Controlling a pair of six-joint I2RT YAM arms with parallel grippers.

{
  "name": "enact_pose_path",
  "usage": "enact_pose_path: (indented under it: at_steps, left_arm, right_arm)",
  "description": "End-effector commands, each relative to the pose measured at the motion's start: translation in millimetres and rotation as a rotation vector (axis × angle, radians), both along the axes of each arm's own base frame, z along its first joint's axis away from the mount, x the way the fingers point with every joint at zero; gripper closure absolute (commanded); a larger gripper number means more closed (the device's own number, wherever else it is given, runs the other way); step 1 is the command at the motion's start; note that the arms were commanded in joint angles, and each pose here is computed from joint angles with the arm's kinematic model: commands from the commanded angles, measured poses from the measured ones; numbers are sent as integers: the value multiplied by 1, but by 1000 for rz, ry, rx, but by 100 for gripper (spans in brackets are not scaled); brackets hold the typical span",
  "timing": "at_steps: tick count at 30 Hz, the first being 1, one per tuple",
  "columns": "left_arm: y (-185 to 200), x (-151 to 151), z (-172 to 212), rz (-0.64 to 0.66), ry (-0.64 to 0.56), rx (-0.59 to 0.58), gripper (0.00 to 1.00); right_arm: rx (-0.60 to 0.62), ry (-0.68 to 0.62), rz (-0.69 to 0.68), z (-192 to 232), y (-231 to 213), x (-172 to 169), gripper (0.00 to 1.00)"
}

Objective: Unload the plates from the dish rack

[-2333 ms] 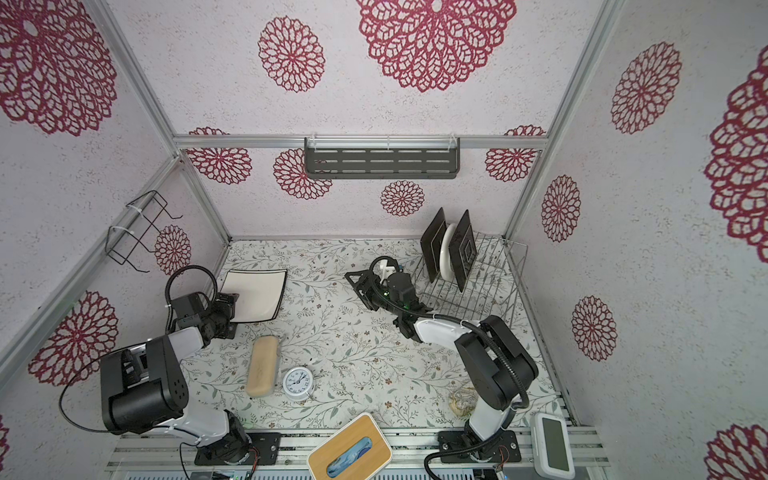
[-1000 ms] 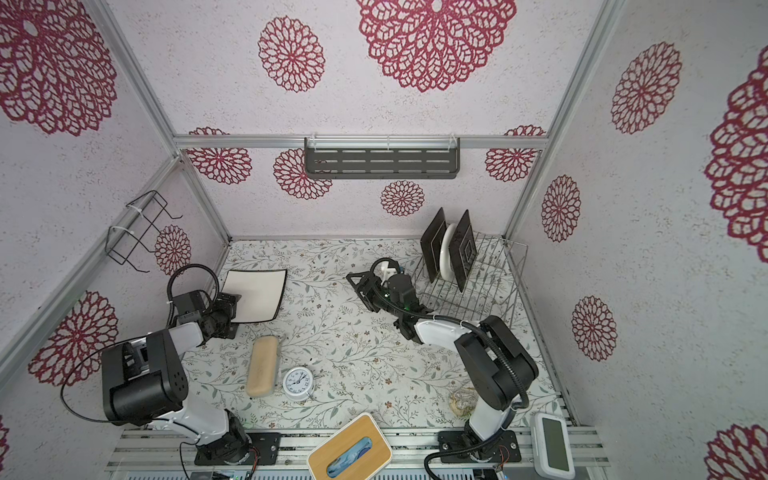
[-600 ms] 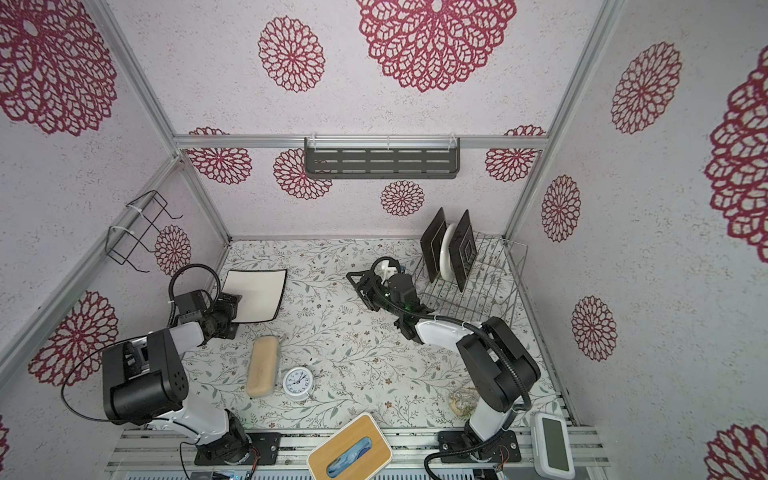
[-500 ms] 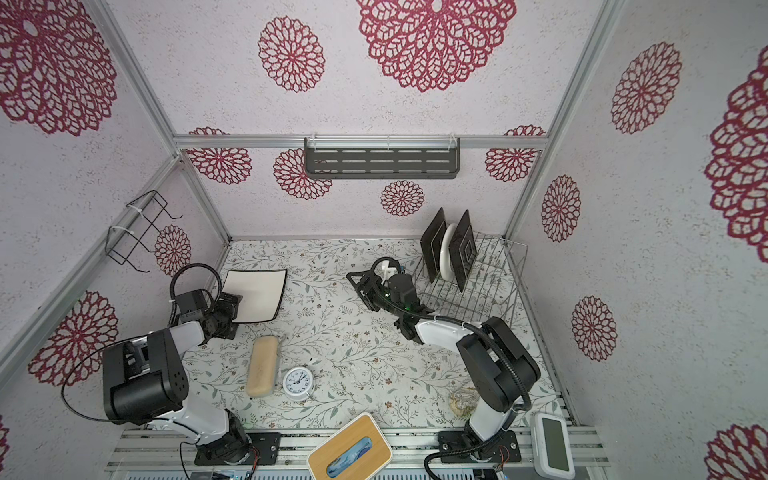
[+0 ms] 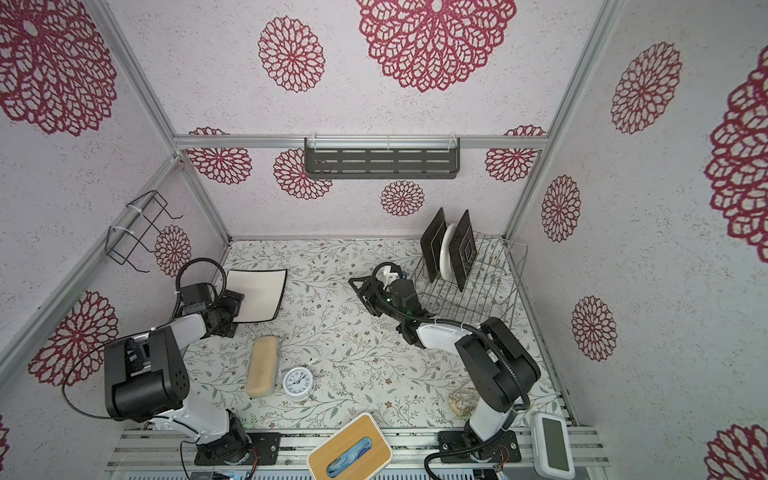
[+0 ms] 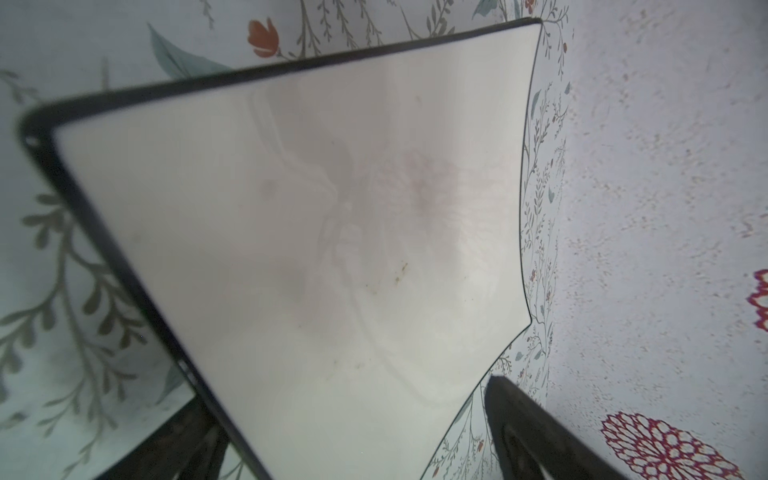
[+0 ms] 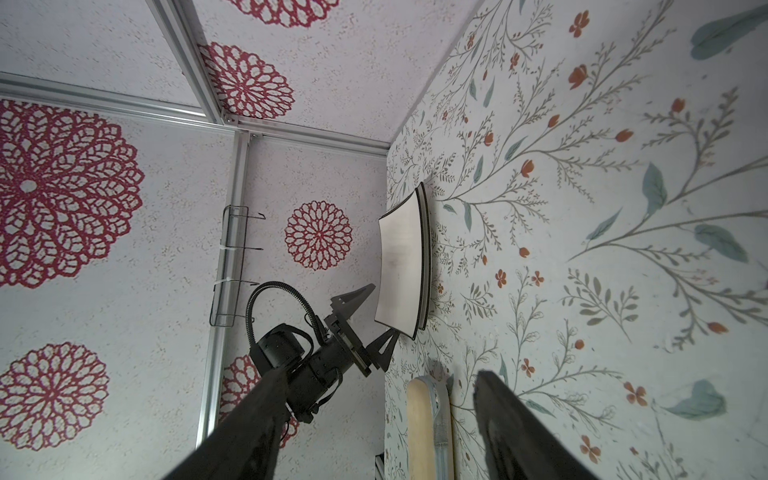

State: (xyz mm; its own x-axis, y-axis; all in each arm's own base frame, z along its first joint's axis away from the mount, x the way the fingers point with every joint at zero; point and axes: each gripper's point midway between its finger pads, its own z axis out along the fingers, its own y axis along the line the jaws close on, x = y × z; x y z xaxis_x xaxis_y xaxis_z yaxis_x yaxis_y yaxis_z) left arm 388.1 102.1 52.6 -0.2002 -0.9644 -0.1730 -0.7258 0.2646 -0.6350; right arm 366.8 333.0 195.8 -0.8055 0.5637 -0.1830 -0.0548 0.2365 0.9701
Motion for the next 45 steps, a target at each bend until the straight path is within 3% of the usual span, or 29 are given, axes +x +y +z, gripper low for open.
enact_pose_path:
  at_steps: [1, 27, 45]
  left_arm:
    - [1, 12, 10, -19, -29, 30, 3]
    - [-2, 13, 1, -14, 55, 54, 3]
    - [-11, -16, 56, -60, -52, 126, 3]
  right_arm:
    - [71, -82, -18, 38, -2, 3, 26]
    - [81, -99, -17, 49, -3, 4, 26]
    - [63, -117, -34, 53, -13, -5, 26]
